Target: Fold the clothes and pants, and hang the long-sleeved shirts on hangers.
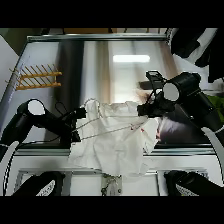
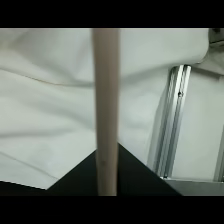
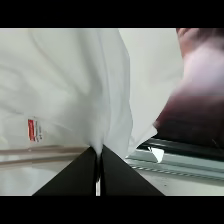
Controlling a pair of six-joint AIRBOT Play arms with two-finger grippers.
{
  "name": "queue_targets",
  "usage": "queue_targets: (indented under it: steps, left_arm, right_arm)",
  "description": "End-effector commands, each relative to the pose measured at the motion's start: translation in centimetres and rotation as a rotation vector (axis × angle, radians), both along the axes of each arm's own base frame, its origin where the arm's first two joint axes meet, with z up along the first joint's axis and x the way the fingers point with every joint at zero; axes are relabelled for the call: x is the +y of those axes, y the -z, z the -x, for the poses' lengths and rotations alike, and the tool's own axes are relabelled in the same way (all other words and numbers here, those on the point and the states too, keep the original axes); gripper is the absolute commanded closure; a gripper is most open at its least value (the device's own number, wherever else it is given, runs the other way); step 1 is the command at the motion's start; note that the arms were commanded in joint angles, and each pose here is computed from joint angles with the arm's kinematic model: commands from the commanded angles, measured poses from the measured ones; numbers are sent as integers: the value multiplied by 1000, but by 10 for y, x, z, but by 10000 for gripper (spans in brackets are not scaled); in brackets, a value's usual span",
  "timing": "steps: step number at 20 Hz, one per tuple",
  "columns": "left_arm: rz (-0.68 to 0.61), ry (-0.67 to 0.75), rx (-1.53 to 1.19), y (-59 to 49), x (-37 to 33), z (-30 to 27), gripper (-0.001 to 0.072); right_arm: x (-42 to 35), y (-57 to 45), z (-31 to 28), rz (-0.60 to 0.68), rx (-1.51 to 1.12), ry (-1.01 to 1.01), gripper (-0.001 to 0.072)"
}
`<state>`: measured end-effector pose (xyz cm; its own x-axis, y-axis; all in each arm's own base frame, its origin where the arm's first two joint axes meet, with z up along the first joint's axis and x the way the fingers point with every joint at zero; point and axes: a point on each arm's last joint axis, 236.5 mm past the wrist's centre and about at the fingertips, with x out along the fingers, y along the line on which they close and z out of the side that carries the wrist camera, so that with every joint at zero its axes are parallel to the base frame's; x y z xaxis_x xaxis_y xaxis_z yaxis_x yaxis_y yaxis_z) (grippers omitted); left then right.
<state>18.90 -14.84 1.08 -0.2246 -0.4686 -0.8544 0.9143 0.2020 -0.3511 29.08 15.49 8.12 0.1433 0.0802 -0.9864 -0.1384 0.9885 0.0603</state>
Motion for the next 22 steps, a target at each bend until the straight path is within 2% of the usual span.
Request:
queue_targets:
  steps: [1, 6, 13, 16, 22]
  left_arm:
    - [1, -72, -50, 2, -3, -18, 692]
    - [-3, -110, -64, 5, -4, -27, 693]
    - [25, -78, 13, 22, -12, -26, 692]
    - [47, -114, -47, 20, -18, -44, 692]
    - [94, -38, -161, -4, -24, -64, 692]
  right_arm:
    - [5, -1, 3, -24, 11, -3, 694]
    - [4, -8, 5, -34, -8, -4, 694]
    - [5, -16, -14, -39, -99, -13, 693]
    - [8, -33, -23, -50, -153, -57, 694]
    - [9, -61, -36, -59, -237, -82, 694]
